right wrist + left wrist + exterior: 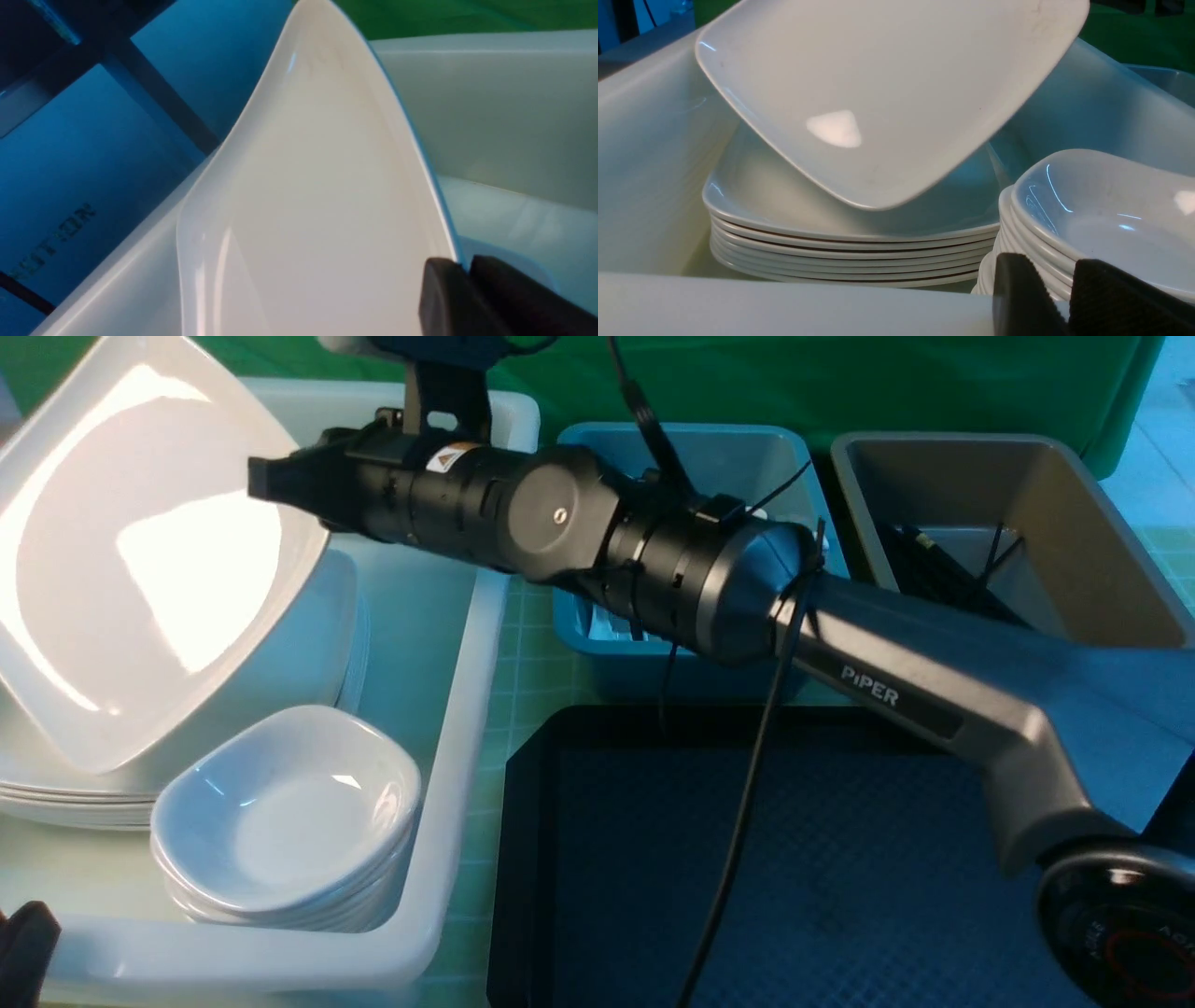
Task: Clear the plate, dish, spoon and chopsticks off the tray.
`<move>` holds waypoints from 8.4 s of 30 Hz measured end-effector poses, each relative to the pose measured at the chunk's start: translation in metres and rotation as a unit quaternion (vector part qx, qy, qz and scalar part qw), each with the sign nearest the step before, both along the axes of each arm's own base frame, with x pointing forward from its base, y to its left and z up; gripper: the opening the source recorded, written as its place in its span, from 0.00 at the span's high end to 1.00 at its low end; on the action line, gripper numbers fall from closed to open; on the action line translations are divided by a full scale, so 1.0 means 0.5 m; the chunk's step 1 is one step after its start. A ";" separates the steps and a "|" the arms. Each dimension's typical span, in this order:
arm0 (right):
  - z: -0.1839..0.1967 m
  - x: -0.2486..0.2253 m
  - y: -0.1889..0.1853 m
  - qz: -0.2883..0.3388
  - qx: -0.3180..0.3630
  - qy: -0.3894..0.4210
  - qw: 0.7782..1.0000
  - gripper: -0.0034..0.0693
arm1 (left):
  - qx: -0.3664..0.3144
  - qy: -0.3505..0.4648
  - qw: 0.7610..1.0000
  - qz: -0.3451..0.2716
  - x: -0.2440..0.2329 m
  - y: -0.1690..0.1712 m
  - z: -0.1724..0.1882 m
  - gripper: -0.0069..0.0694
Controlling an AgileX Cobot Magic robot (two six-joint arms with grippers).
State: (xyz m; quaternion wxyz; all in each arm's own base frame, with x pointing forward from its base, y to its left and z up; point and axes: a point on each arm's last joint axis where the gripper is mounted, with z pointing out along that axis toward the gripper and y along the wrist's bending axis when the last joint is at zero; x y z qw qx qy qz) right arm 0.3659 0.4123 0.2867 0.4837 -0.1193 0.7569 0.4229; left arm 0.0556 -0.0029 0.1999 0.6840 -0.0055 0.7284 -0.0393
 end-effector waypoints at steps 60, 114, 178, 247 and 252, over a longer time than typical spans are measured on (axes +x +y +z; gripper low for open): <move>-0.077 0.027 -0.002 0.035 -0.138 -0.079 0.987 0.65 | 0.000 0.000 1.000 0.000 0.000 0.000 0.000 0.62; 0.250 -0.606 -0.711 -0.027 -0.157 -0.145 0.976 0.94 | -0.542 -0.097 0.835 0.000 -0.002 0.014 0.040 0.62; 0.216 -0.617 -0.728 -0.029 -0.190 -0.126 0.973 0.90 | -0.187 0.559 0.790 0.167 0.627 0.217 0.203 0.81; 0.232 -0.614 -0.726 -0.039 -0.166 -0.165 0.971 0.85 | -0.162 0.574 0.764 0.245 0.620 0.264 0.058 0.86; 0.232 -0.614 -0.726 -0.039 -0.165 -0.165 0.972 0.85 | -0.142 0.560 0.780 0.241 0.628 0.263 0.060 0.87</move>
